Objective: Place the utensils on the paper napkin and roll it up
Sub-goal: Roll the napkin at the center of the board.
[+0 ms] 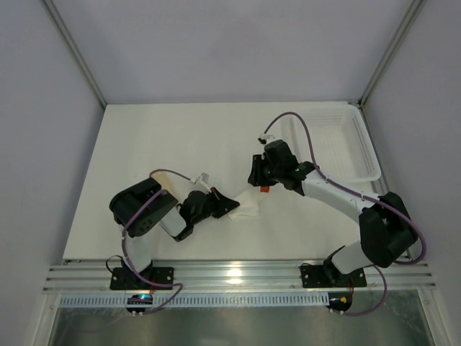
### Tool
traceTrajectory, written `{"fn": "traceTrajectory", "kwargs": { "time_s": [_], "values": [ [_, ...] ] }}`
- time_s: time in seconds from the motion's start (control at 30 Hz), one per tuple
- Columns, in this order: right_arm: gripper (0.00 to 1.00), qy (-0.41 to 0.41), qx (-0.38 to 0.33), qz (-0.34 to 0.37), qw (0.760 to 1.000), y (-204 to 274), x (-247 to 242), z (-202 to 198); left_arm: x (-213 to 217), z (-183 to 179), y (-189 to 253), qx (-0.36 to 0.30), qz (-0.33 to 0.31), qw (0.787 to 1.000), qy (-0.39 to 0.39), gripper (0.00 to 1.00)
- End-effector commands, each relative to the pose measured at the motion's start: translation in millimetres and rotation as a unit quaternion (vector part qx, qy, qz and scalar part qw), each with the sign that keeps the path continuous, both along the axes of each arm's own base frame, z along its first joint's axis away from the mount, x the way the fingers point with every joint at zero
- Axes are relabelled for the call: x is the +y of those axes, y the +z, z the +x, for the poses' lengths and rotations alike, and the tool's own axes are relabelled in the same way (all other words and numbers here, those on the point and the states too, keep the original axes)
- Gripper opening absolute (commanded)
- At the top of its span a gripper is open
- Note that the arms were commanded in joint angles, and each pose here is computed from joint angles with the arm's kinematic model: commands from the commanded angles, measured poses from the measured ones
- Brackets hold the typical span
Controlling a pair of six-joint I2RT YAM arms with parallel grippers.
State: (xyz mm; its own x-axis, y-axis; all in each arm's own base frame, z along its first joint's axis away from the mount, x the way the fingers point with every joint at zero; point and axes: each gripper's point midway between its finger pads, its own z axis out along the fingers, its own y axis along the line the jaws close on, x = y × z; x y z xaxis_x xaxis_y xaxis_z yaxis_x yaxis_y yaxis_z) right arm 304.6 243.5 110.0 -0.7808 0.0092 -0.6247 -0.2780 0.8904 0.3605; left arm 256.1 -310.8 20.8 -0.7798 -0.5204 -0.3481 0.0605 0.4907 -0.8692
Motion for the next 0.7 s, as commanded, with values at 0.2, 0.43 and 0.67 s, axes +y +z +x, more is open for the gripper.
{"fn": "traceTrajectory", "kwargs": {
  "time_s": [0.2, 0.43, 0.67],
  "values": [
    [0.04, 0.06, 0.008, 0.12, 0.991, -4, 48, 7, 44, -41, -84, 0.105, 0.161, 0.981, 0.017, 0.0],
    [0.04, 0.085, 0.027, 0.179, 0.98, -19, 66, 3, 45, -43, -85, 0.108, 0.164, 0.98, 0.018, 0.0],
    [0.04, 0.065, 0.061, 0.158, 0.983, -53, 60, 1, 47, -43, -86, 0.11, 0.165, 0.98, 0.022, 0.0]
  ]
}}
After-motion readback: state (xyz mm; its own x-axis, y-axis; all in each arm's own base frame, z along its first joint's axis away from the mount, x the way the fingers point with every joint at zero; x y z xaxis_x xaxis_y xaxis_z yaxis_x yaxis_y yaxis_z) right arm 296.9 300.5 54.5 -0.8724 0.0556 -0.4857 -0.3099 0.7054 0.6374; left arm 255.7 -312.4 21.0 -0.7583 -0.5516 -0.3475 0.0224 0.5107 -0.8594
